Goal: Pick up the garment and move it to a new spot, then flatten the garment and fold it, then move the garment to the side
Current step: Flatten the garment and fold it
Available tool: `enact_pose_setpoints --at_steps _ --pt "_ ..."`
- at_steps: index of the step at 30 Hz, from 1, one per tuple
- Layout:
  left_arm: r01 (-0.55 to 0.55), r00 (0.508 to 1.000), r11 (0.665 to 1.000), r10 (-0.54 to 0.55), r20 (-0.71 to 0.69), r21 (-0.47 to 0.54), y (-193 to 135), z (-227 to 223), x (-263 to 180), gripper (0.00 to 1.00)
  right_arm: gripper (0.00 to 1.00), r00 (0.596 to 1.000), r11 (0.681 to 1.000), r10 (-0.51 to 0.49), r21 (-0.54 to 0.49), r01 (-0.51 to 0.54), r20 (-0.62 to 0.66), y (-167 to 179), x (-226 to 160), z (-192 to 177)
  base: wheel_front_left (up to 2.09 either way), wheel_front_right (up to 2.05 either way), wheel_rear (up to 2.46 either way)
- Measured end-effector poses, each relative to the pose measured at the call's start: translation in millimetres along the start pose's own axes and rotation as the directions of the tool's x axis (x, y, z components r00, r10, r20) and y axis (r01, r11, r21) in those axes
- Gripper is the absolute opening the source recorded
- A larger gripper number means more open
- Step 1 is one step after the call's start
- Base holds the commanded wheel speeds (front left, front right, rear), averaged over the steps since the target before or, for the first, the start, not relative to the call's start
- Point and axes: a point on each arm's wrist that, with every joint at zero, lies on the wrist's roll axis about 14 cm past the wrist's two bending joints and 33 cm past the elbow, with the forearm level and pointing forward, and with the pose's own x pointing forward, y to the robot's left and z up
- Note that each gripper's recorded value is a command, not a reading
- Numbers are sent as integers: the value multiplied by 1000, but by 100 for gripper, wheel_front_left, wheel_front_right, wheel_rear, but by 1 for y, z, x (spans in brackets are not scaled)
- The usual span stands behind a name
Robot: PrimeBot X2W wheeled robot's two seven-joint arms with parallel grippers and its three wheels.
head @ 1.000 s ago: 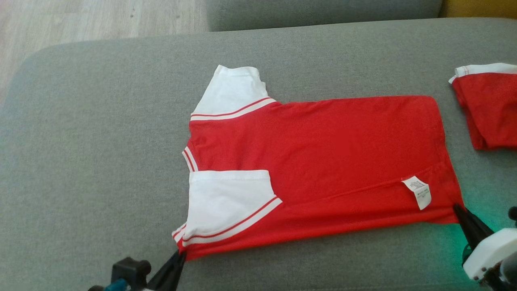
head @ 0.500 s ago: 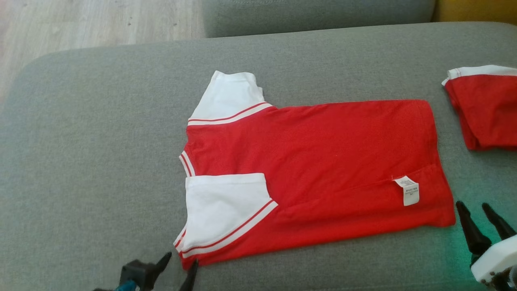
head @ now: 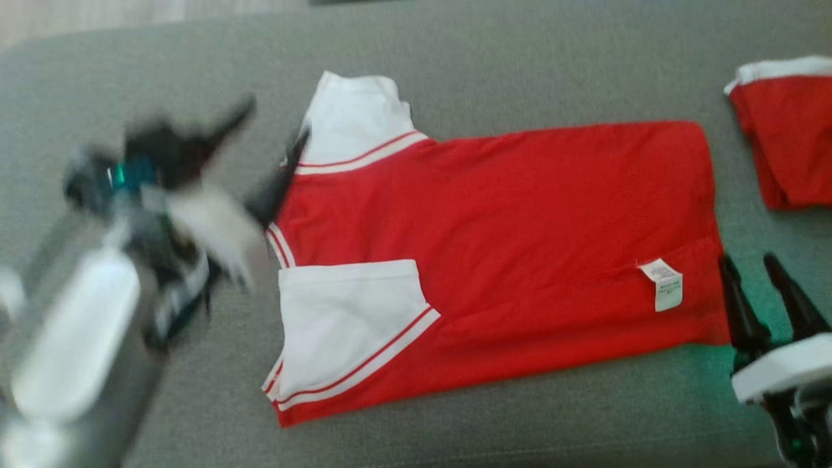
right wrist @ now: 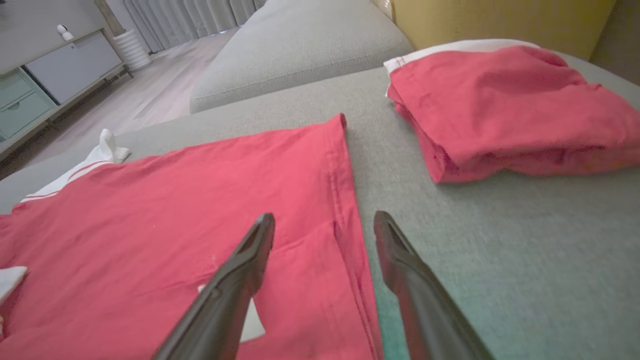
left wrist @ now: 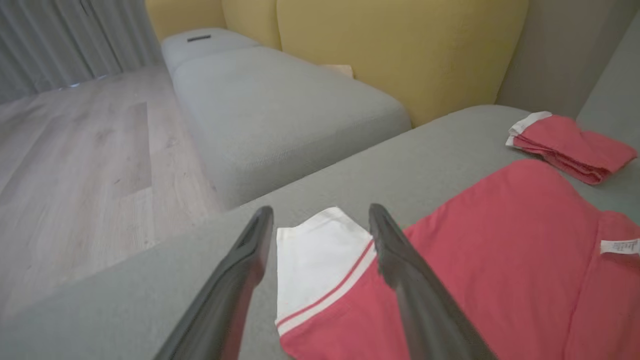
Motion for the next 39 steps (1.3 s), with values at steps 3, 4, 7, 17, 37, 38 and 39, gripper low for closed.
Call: enact_pose_setpoints --at_steps 3,4,7,17,37,38,39 --pt "43 996 999 -43 -81 5 11 0 36 100 100 1000 1000 5 -4 -5 6 1 11 5 0 0 0" --pt "56 991 998 -55 -118 7 14 -4 48 100 100 1000 1000 5 -5 -5 3 1 14 5 0 0 0" --pt "76 972 997 -74 -223 1 23 -22 77 100 100 1000 1000 -3 1 3 -2 -2 22 3 0 0 0" --pt "100 889 993 -120 -442 -68 33 -93 136 100 100 996 996 -76 50 79 -52 -22 31 -19 0 0 0" --pt "95 827 995 -88 -555 -16 54 -162 162 100 100 988 988 -138 57 142 -62 -43 34 -28 0 0 0" --pt "97 826 995 -92 -556 -20 53 -162 163 100 100 988 988 -140 57 144 -65 -43 34 -28 0 0 0" --pt "102 825 995 -96 -557 -21 52 -162 164 100 100 988 988 -142 56 146 -66 -44 33 -29 0 0 0"
